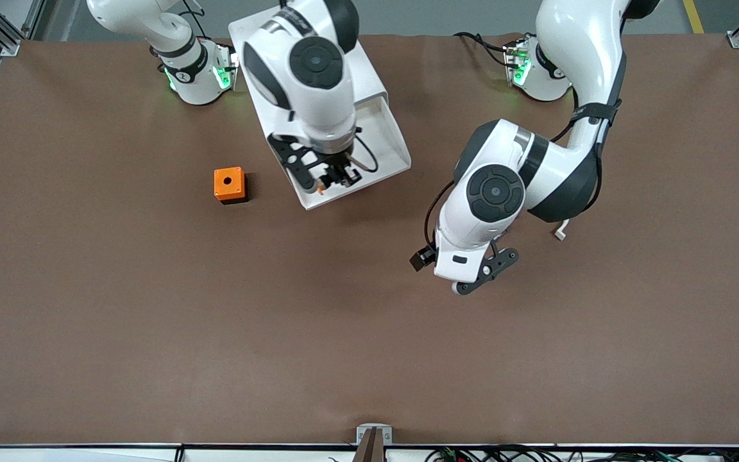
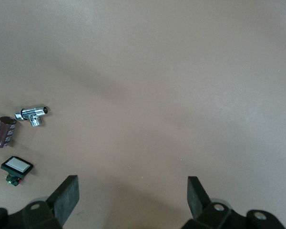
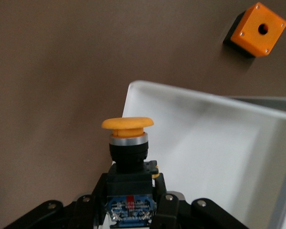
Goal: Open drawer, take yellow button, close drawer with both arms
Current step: 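Carry the button out with the right gripper while the left gripper nears the drawer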
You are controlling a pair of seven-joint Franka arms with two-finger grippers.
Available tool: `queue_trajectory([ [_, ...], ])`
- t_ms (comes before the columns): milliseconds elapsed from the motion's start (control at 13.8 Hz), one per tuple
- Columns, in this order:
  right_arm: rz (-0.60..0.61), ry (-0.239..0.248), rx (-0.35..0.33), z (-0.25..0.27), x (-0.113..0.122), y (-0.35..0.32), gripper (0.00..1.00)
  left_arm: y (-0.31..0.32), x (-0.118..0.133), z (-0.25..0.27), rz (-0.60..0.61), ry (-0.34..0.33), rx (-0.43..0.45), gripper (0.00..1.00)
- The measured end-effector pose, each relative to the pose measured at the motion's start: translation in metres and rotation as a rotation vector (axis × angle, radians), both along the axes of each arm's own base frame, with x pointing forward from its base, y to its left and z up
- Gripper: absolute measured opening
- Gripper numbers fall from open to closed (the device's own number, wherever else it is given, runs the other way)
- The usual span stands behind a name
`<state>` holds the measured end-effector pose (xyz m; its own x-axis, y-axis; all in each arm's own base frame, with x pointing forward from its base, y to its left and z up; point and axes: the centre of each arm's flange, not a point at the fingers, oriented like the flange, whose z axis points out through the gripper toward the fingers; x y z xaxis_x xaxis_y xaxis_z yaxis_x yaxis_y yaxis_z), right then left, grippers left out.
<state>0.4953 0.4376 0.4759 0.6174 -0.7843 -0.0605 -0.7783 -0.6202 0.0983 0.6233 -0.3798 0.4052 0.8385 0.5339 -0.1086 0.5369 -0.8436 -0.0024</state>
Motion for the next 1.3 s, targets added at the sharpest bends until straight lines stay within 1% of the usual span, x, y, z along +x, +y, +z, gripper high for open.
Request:
queue_trajectory([
  [145, 0.097, 0.041, -0.003, 0.018, 0.029, -0.051, 0.41, -0.006, -0.005, -0.003, -0.014, 0.011, -0.003, 1.0],
  [217, 0.14, 0.055, 0.002, 0.022, 0.044, -0.081, 0.41, -0.015, -0.011, -0.006, -0.029, 0.021, -0.009, 1.0],
  [434, 0.248, 0.072, 0.029, 0.022, 0.084, -0.184, 0.41, -0.042, -0.031, -0.009, -0.076, 0.043, -0.027, 1.0],
  [579, 0.324, 0.054, 0.039, 0.006, 0.106, -0.254, 0.41, -0.053, -0.039, -0.01, -0.097, 0.051, -0.036, 1.0],
  [724, 0.4, 0.016, 0.058, -0.025, 0.119, -0.319, 0.41, -0.063, -0.047, -0.011, -0.116, 0.058, -0.041, 1.0],
  [869, 0.489, -0.026, 0.057, -0.068, 0.122, -0.38, 0.41, -0.075, -0.058, -0.013, -0.138, 0.063, -0.04, 1.0],
  [941, 0.53, -0.049, 0.047, -0.09, 0.119, -0.409, 0.41, -0.082, -0.063, -0.014, -0.15, 0.065, -0.039, 1.0],
  [1158, 0.619, -0.119, 0.02, -0.146, 0.101, -0.482, 0.41, -0.097, -0.078, -0.019, -0.179, 0.074, -0.033, 1.0],
  [1303, 0.646, -0.153, 0.005, -0.169, 0.087, -0.514, 0.41, -0.104, -0.084, -0.022, -0.191, 0.079, -0.029, 1.0],
])
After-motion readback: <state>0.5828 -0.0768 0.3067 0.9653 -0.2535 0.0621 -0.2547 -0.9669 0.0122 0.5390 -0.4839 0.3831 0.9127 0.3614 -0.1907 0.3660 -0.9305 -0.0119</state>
